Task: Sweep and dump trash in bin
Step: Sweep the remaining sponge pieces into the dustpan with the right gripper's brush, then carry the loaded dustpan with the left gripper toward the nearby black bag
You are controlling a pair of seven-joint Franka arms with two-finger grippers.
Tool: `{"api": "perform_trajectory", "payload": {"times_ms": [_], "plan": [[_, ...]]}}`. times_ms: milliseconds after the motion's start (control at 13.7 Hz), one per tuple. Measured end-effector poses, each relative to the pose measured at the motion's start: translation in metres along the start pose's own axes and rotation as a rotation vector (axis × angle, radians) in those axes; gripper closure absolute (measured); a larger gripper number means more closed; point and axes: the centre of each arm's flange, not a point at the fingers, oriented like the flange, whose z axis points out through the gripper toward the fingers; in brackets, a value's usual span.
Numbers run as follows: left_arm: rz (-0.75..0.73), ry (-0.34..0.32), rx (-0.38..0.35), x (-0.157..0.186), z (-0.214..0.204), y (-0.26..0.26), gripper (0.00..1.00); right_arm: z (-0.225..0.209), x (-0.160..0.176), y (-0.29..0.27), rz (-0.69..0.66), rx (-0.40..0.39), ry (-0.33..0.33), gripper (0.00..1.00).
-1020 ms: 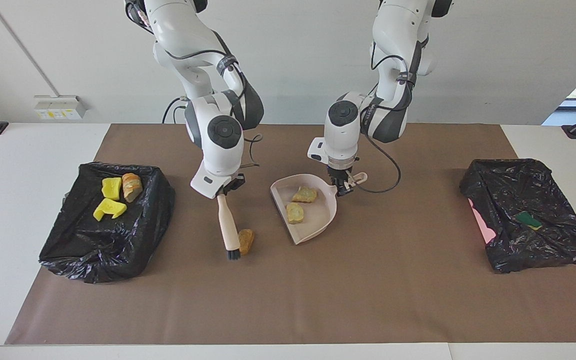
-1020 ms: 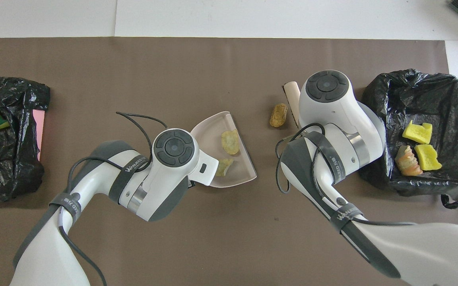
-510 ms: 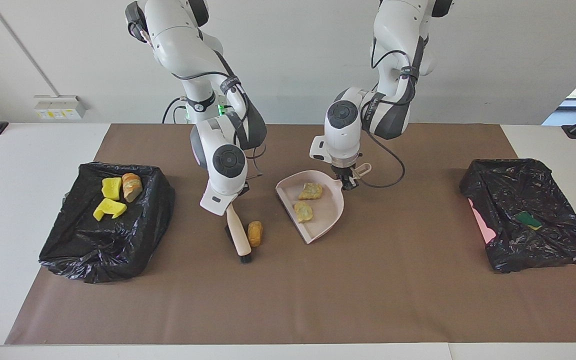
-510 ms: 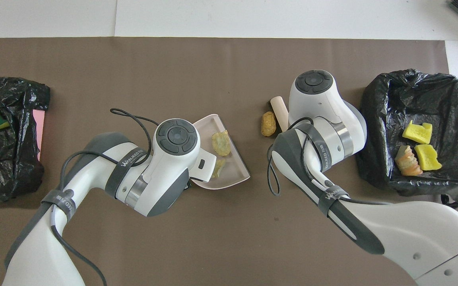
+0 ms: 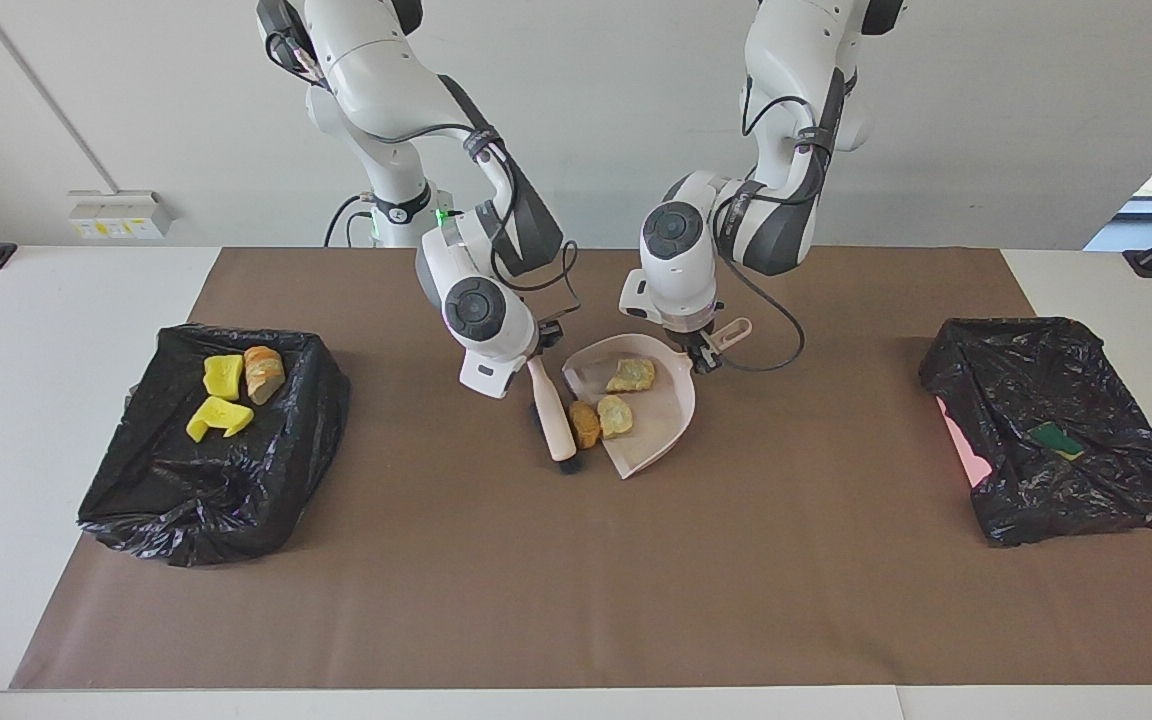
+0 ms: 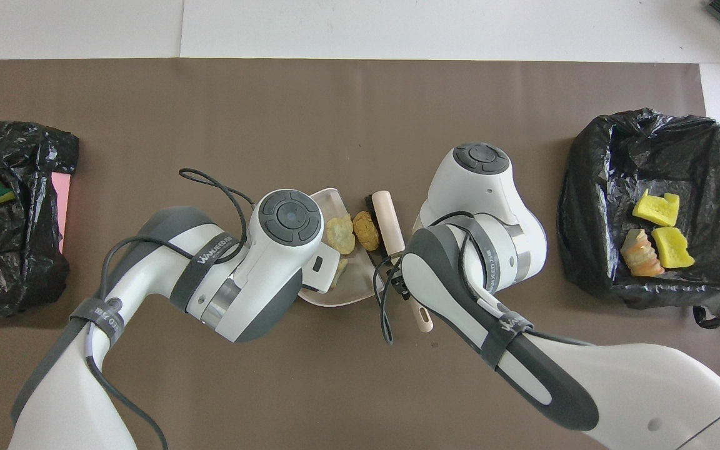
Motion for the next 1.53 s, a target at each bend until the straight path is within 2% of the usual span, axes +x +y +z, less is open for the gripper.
{"api": "perform_trajectory", "payload": {"times_ms": [292,437,510,583,729,1093,1312,1531], "plan": [[-0.003,0.002,0.001,-0.001,0.003,-0.001,0.67,0.011,-0.017,-0.015,-0.015,0.252,-0.020,0.74],[-0.003,0.006,0.003,0.000,0.003,-0.001,0.67,0.005,-0.018,-0.018,-0.012,0.295,-0.010,0.74],[-0.003,0.009,0.005,-0.001,0.002,-0.002,0.67,-0.001,-0.020,-0.019,-0.002,0.278,-0.002,0.74],[0.000,0.015,0.008,-0.001,0.002,-0.004,0.67,-0.011,-0.024,-0.020,0.027,0.216,0.012,0.74],[0.029,0.039,0.020,-0.003,0.001,-0.013,0.67,-0.040,-0.041,-0.027,0.119,0.042,0.045,0.74],[0.074,0.079,0.029,-0.025,-0.003,-0.047,0.67,-0.082,-0.095,-0.046,0.242,-0.195,0.057,0.74],[0.109,0.123,0.061,-0.068,-0.029,-0.083,0.67,-0.079,-0.108,-0.056,0.363,-0.235,0.064,0.74],[0.115,0.179,0.123,-0.162,-0.068,-0.137,0.67,-0.044,-0.125,-0.086,0.378,-0.220,0.063,0.74]]}}
